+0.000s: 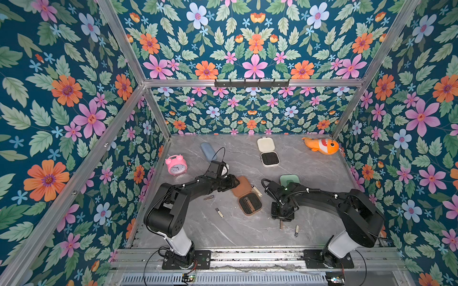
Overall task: Organize nail clipper sets
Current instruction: Pick up the nail clipper from the center of the board.
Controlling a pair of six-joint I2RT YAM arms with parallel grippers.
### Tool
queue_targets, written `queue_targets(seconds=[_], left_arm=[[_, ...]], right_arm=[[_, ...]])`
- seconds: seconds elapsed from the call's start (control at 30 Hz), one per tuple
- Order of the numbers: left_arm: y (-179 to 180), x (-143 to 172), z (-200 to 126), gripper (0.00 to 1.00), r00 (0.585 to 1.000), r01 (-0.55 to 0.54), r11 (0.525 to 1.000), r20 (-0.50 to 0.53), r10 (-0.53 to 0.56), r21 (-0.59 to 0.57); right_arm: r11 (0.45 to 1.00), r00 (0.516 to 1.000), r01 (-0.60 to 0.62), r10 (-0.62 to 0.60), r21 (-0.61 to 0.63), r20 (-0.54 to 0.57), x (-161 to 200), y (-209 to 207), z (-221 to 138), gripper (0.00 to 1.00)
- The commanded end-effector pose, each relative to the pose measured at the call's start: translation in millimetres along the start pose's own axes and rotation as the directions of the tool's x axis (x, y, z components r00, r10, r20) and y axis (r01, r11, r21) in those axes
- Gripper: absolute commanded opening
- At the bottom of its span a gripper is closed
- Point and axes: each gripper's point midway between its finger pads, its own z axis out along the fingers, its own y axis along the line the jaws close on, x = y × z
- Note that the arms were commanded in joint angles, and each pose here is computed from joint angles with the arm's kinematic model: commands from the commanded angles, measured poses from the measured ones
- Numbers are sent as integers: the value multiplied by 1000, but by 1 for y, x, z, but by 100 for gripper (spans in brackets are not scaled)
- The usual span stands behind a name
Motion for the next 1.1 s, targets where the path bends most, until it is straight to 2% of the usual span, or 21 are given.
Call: queue_targets(seconds=[0.0,0.23,0.63,0.9,1.07], left_arm=[[0,-1,0,52,1000,-13,1000,4,13,10],[1,-1,1,52,1000,-7,1000,7,7,14],[-11,-12,-1,52,1000,-20,999,7,20,36],[-26,-20,4,53,1000,-11,996,-9,12,86],[-26,-19,11,53,1000,7,996,-27,-5,93]], right_arm=[[996,1000,14,-12,83,-18,5,-17,0,42],[994,999,23,-18,104,-46,12,-24,5,35],[995,998,56,-53,79,-41,2,-10,13,23],[990,992,121,-122,77,8,-13,1,4,10],[977,976,203,-207,59,74,-30,18,-14,7]])
